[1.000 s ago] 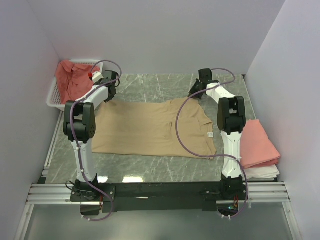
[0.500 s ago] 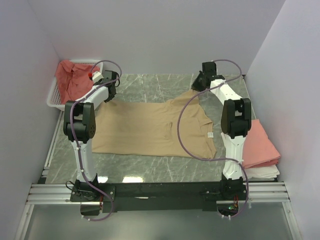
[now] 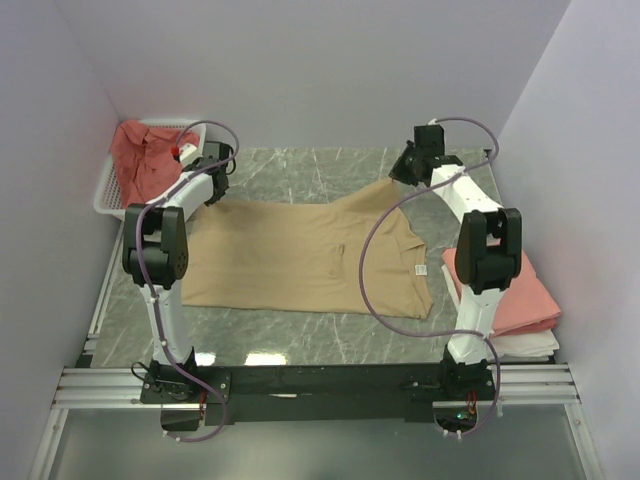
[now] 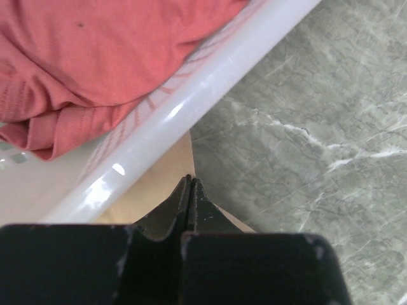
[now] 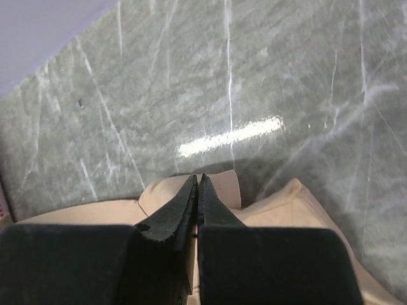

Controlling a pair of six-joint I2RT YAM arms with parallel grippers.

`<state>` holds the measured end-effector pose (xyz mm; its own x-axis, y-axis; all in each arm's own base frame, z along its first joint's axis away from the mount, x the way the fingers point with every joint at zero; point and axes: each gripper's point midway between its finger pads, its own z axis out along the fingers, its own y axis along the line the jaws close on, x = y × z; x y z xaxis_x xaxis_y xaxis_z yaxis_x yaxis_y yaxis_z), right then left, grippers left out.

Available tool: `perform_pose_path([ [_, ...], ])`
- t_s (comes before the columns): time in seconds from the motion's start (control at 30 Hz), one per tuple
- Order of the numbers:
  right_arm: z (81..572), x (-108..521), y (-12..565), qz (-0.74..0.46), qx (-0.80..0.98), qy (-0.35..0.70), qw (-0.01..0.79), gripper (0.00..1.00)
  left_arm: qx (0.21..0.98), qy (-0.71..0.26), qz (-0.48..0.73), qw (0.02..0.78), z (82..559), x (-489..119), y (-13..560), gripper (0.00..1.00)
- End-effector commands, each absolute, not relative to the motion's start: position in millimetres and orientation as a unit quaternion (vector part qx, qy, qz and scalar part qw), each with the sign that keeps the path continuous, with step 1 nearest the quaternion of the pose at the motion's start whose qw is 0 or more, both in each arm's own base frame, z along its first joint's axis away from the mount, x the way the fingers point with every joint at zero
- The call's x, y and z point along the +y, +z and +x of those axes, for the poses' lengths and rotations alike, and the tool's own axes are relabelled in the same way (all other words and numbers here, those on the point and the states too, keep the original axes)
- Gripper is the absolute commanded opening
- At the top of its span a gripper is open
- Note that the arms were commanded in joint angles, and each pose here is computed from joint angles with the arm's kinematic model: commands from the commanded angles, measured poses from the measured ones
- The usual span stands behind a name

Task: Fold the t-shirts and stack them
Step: Fold the tshirt

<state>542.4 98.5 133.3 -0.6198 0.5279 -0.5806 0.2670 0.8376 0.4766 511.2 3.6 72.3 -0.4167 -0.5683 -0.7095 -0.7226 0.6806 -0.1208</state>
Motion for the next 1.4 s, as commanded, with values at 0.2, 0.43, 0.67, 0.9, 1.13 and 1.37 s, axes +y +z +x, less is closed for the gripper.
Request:
perform_pose_path([
  [0.2, 493.7, 86.9, 185.4, 0.228, 0.85, 0.197, 0.432, 0.0, 0.804, 0.079, -0.42, 0.413, 504.3, 12.8, 116.4, 0.01],
  [0.43, 445.4, 83.8, 185.2, 0.241, 0.844, 0.208, 0.431, 0.0, 0.794, 0.066, -0.438, 0.417, 488.4, 13.2, 122.4, 0.01],
  [0.67, 398.4, 79.7, 184.9, 0.251, 0.838, 0.215, 0.434, 0.0, 0.78, 0.05, -0.462, 0.419, 469.0, 13.2, 123.3, 0.01],
  [0.9, 360.3, 70.4, 173.1, 0.254, 0.84, 0.201, 0.436, 0.0, 0.766, 0.043, -0.481, 0.424, 448.0, 16.4, 121.7, 0.01],
  [1.13, 339.3, 70.0, 156.7, 0.257, 0.844, 0.203, 0.425, 0.0, 0.751, 0.037, -0.49, 0.44, 429.5, 21.2, 125.4, 0.01],
  [1.37, 325.4, 71.5, 129.9, 0.257, 0.855, 0.201, 0.402, 0.0, 0.743, 0.035, -0.5, 0.444, 413.2, 24.1, 117.2, 0.01],
])
